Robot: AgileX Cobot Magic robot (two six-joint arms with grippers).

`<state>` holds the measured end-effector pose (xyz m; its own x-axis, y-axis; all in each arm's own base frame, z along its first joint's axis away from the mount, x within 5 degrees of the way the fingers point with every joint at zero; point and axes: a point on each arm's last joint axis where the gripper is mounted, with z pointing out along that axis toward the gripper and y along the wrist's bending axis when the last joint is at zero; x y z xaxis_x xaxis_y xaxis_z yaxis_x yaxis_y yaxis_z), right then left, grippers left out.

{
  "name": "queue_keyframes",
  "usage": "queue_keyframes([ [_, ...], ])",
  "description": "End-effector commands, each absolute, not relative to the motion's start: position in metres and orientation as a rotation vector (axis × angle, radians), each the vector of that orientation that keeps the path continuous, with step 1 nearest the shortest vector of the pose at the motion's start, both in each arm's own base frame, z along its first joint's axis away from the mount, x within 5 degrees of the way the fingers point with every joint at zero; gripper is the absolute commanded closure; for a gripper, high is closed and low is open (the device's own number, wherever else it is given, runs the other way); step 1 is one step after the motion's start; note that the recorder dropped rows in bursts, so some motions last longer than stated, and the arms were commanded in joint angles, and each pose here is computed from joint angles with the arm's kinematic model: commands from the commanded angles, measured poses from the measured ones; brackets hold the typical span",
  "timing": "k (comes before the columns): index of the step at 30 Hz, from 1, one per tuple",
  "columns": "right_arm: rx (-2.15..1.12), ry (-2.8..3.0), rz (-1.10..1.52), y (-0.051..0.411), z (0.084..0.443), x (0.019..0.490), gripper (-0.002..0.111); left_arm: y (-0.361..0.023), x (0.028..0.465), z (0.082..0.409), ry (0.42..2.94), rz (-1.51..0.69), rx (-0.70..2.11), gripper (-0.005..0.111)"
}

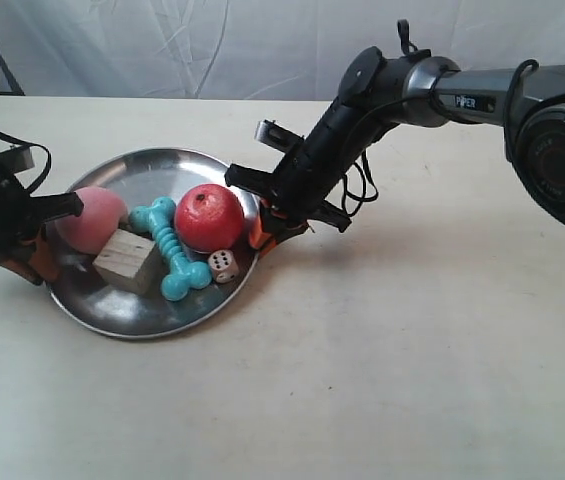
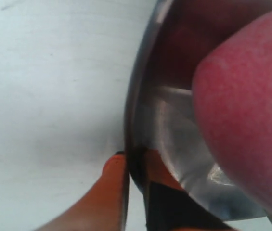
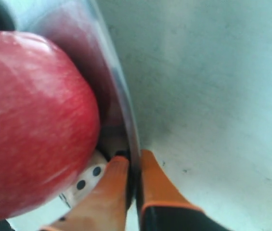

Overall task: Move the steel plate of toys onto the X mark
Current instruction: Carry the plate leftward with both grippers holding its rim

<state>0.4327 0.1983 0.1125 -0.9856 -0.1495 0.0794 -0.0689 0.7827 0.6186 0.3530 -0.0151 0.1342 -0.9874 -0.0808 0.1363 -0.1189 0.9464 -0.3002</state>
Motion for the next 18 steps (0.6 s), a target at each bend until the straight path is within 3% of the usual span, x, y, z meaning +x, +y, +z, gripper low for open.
queue_keyframes([
  [1, 0.218, -2.892, -1.015, 0.2081, 0.1145, 0.4340, 0.109, -0.0206, 0.3581, 0.1367, -3.051, 0.474, 0.104, 0.107],
  [6, 0.179, -2.919, -0.988, 0.2068, 0.1133, 0.4361, 0.109, -0.0198, 0.3612, 0.1364, -3.088, 0.467, 0.099, 0.105],
  [14, 0.169, -2.943, -0.969, 0.2057, 0.1123, 0.4377, 0.109, -0.0189, 0.3646, 0.1361, -3.122, 0.459, 0.140, 0.079],
  [18, 0.168, -2.949, -0.967, 0.2056, 0.1122, 0.4382, 0.109, -0.0189, 0.3648, 0.1361, -3.123, 0.459, 0.154, 0.075],
])
